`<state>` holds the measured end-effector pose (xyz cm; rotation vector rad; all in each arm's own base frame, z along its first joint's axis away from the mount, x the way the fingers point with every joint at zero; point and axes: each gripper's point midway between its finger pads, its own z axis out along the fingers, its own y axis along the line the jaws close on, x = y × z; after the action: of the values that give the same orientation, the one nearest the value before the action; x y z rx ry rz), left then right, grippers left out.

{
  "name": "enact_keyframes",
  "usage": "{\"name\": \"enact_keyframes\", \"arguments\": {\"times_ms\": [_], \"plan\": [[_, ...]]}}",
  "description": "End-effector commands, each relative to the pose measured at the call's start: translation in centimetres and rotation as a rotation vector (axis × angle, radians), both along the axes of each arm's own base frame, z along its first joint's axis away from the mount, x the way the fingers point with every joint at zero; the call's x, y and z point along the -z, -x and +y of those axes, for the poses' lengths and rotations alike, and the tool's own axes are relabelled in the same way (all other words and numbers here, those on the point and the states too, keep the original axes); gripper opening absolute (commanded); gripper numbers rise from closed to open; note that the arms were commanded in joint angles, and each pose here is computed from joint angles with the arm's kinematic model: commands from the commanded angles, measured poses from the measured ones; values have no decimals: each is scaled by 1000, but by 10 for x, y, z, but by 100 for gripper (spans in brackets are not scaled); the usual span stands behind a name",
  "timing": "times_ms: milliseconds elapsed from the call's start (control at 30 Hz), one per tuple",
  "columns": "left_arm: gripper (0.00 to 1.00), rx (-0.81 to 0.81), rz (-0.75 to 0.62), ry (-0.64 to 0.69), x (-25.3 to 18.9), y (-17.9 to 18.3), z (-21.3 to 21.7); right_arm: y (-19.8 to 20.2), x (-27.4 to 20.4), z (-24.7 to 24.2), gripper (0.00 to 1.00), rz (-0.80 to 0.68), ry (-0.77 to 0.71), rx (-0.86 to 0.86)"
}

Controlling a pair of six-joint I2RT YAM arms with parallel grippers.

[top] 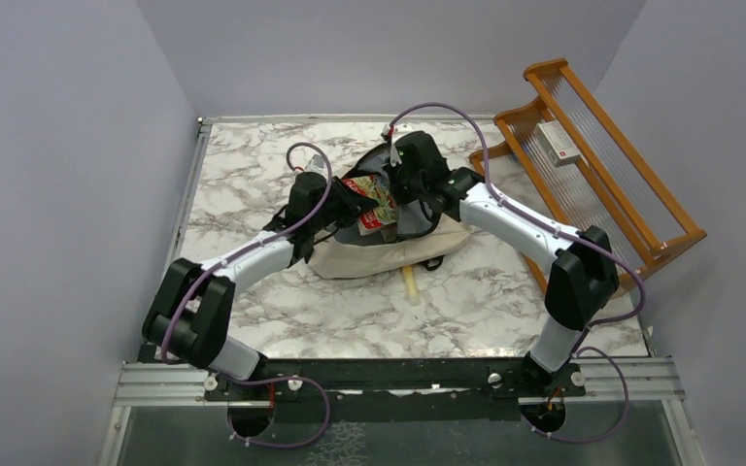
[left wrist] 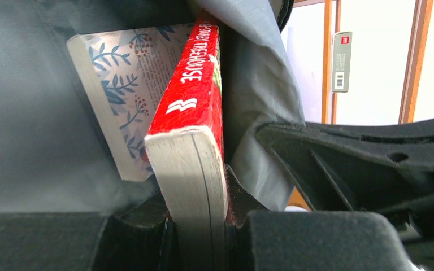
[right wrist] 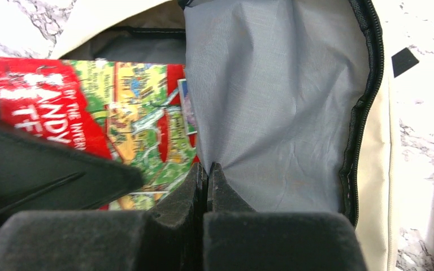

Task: Pack the student bag
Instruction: Place the book in the student bag.

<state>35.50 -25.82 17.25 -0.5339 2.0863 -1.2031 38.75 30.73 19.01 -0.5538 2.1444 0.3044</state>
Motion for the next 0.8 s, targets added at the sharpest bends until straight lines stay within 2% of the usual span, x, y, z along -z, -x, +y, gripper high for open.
{"name": "enact_keyframes", "arguments": {"times_ms": [0,300,567,700,767], "plan": [[0,43,-172,98,-44,-22,-23,0,-48,18,1,-91,-151,-39],[0,-48,-196,120,-18,-56,-40,4,-41,19,1,-62,-176,-29],[1,-8,-176,95,9,-77,-69,10,-27,12,1,-39,-163,-12],[14,0,-158,78,22,-76,-69,12,-24,8,1,-38,-151,-5],[26,-3,-155,69,25,-74,-67,13,-21,6,1,-35,-143,-2]]}}
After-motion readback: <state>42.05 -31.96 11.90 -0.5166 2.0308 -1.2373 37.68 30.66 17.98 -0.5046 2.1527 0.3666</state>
